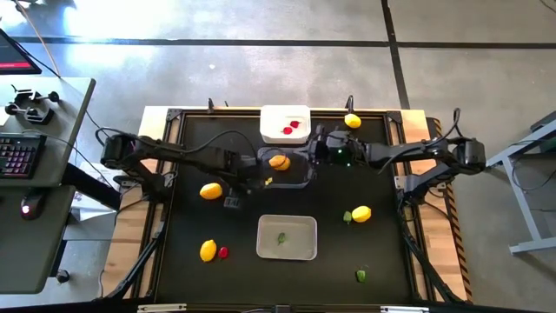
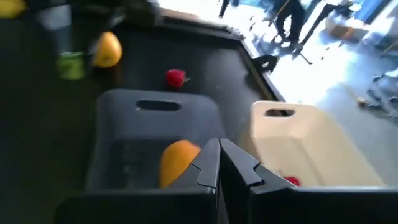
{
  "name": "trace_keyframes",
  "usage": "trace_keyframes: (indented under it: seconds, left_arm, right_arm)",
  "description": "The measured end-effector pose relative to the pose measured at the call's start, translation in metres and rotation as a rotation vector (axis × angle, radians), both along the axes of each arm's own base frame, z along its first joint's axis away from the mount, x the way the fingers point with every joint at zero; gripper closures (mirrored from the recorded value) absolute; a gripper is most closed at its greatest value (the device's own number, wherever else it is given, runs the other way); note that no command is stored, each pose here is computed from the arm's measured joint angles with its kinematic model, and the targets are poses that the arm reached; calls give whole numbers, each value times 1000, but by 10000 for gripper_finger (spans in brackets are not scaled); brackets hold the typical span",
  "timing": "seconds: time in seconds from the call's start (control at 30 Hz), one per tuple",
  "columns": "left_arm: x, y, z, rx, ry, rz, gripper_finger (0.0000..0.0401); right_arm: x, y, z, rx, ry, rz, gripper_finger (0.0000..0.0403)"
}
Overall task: Sort produce into baskets
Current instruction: Put the green chili pepper into the gray bin
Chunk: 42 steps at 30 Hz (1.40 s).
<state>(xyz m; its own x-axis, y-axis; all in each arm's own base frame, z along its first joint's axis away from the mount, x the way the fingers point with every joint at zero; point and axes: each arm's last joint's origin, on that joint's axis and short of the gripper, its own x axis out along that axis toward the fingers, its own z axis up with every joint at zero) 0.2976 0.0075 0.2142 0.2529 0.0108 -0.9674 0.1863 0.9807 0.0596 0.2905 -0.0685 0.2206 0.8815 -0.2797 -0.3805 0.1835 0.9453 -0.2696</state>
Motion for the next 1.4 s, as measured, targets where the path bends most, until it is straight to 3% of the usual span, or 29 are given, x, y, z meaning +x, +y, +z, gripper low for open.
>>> trace_keyframes:
  seconds: [0.1, 0.33, 0.53, 1.0, 1.27, 1.4]
  left_arm:
    - [6, -7, 5, -25, -53, -18, 325]
    - [26, -19, 25, -222, -247, -67, 325]
    - [42, -31, 26, -258, -378, -100, 325]
    - [67, -63, -1, -294, -443, -213, 325]
    - [74, -71, -11, -411, -405, -263, 325]
    - [78, -74, -27, -410, -357, -262, 325]
  right_arm:
    - [-8, -9, 0, -3, -30, -38, 403]
    - [-19, -21, 0, 24, -51, -97, 403]
    - [-19, -22, 1, 23, -53, -102, 403]
    - [-19, -22, 0, 26, -43, -103, 403]
    - [-20, -22, -1, 27, -38, -103, 403]
    - [-20, -22, -1, 27, -37, -103, 403]
